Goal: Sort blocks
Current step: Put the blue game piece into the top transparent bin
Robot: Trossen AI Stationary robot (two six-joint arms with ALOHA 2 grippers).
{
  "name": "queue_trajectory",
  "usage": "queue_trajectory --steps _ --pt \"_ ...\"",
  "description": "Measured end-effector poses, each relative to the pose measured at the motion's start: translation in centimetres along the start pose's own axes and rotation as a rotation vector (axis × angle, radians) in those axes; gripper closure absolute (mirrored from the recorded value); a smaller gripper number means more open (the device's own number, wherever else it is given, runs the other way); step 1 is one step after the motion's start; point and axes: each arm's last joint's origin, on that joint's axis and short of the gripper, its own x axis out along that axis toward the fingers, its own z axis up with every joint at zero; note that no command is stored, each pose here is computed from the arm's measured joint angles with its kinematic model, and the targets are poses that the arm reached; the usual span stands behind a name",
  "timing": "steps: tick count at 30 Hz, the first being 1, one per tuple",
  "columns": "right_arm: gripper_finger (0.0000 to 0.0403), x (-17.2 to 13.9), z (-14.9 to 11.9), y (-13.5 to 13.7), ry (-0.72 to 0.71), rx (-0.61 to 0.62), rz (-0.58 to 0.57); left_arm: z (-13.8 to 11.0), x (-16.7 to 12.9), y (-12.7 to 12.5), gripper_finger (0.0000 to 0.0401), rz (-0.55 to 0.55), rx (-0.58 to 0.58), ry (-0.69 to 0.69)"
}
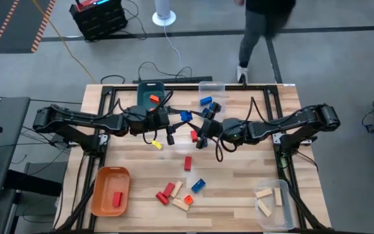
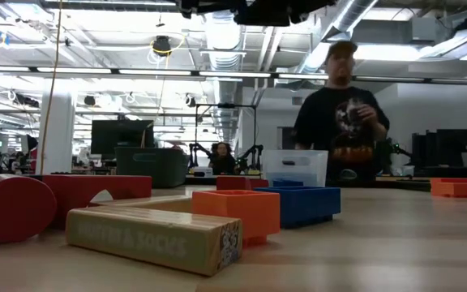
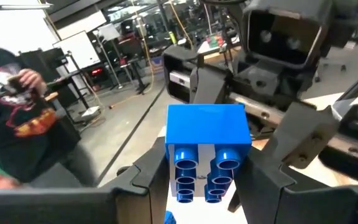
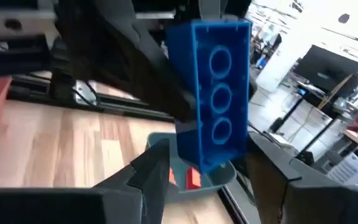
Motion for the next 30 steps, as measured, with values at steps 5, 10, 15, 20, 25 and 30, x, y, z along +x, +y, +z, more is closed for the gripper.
queue_trajectory --steps 5,10,15,20,25,30 --pt "0.0210 -0.02 0.20 0.01 -0.023 0.008 0.012 0.02 0.00 -0.04 0.0261 -0.017 0.000 -0.006" --pt "0.0212 -0.09 0.44 0.04 -0.043 0.012 0.013 -0.07 0.00 -0.12 0.0261 -0.035 0.003 -0.001" --pt "0.0249 0.00 0.39 -0.08 -0.041 0.012 0.010 -0.10 -0.01 -0.15 0.0261 -0.045 0.004 0.002" --pt "0.0307 -0.01 0.36 -0.05 -0.041 0.005 0.015 -0.11 -0.02 -0.11 0.0252 -0.042 0.005 0.006" --pt "0.0328 -0.04 0.33 0.03 -0.038 -0.008 0.021 -0.18 -0.03 -0.07 0.0241 -0.021 0.004 0.022" --pt "0.0330 -0.02 0.14 0.09 -0.021 0.002 0.026 -0.34 -0.04 -0.11 0.0197 -0.019 0.016 0.041"
